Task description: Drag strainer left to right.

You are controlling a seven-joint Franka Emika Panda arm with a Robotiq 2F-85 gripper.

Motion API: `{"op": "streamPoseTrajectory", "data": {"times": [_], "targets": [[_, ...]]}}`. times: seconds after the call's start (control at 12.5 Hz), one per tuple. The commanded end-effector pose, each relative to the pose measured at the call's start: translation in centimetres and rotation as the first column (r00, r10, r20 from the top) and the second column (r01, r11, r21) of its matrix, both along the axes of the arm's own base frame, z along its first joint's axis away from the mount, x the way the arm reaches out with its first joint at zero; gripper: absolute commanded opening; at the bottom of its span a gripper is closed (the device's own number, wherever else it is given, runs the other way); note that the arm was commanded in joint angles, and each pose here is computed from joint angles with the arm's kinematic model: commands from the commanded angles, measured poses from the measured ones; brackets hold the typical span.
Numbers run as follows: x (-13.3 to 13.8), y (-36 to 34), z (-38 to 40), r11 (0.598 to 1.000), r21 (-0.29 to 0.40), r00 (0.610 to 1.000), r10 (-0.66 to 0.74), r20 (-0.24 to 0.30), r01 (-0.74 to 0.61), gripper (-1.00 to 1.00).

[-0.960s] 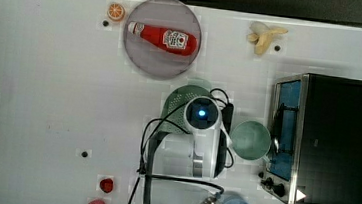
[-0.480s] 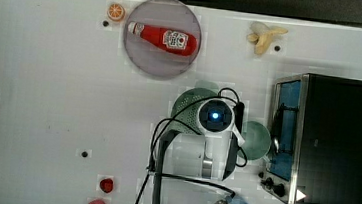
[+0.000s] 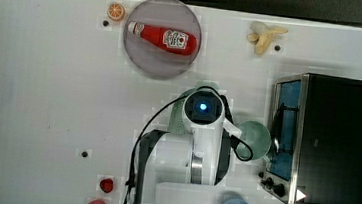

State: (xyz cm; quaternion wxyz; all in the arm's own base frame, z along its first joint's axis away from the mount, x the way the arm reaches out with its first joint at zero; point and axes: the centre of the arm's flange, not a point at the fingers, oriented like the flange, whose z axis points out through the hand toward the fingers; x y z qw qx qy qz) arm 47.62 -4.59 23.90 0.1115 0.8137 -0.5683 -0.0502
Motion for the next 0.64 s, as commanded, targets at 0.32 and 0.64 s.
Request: {"op": "streamPoseTrajectory", "data": {"times": [0.32, 0.64], "targets": [[0.6, 1.4, 22.5, 0.94, 0.148, 0.937, 0.27, 0.221, -0.306, 1.0], [-2.7, 1.3, 29.8, 0.929, 0.179, 0.94, 0.293, 0.173, -0.323, 1.0]]}}
